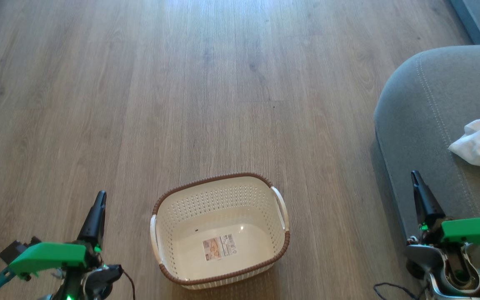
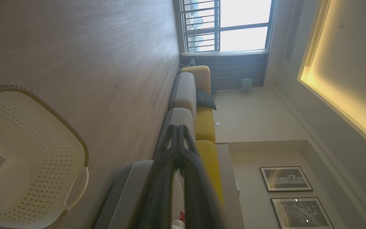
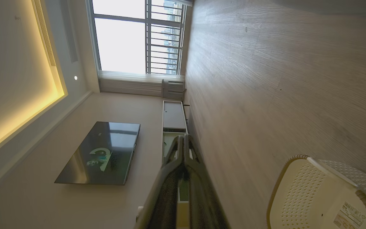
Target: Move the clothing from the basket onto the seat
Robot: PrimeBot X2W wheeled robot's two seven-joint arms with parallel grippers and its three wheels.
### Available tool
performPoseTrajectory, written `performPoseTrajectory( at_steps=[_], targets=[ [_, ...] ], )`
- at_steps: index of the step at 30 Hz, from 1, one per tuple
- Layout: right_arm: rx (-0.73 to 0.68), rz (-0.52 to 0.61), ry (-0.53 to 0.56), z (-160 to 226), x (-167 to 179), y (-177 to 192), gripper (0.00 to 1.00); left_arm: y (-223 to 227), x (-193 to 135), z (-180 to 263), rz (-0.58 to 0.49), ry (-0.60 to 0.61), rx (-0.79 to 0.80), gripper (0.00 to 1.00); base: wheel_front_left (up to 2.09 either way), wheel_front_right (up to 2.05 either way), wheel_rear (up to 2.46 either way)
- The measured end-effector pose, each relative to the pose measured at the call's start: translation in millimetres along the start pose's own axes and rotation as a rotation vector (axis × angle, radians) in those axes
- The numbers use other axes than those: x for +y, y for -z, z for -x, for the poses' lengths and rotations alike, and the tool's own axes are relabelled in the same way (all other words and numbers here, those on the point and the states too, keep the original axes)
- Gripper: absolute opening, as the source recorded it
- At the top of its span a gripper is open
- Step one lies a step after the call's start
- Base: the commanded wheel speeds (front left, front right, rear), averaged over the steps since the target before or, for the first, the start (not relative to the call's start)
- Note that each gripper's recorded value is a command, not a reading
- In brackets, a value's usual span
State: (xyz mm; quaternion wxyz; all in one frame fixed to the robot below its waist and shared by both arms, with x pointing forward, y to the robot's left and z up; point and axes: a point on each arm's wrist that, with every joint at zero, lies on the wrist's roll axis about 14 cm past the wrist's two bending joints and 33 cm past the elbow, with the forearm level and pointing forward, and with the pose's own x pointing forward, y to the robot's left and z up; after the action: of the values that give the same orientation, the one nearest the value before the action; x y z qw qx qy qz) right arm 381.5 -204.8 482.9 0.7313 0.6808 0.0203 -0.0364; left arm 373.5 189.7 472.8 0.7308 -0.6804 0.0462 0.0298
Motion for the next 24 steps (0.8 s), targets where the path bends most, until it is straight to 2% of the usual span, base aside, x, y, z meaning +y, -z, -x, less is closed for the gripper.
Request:
performPoseTrajectory(
  at_steps=[7,24],
  targets=[
    [0.001,-0.074,-0.017,0.4,3.9,-1.4,0.0,0.9,-3.9,-0.5,0.07,0.016,0.006,0.0,0.0,0.0,0.0],
    [0.0,-0.076,-0.017,0.5,4.0,-1.6,0.0,0.7,-4.1,-0.6,0.071,0.017,0.005,0.0,0.0,0.0,0.0]
  ],
)
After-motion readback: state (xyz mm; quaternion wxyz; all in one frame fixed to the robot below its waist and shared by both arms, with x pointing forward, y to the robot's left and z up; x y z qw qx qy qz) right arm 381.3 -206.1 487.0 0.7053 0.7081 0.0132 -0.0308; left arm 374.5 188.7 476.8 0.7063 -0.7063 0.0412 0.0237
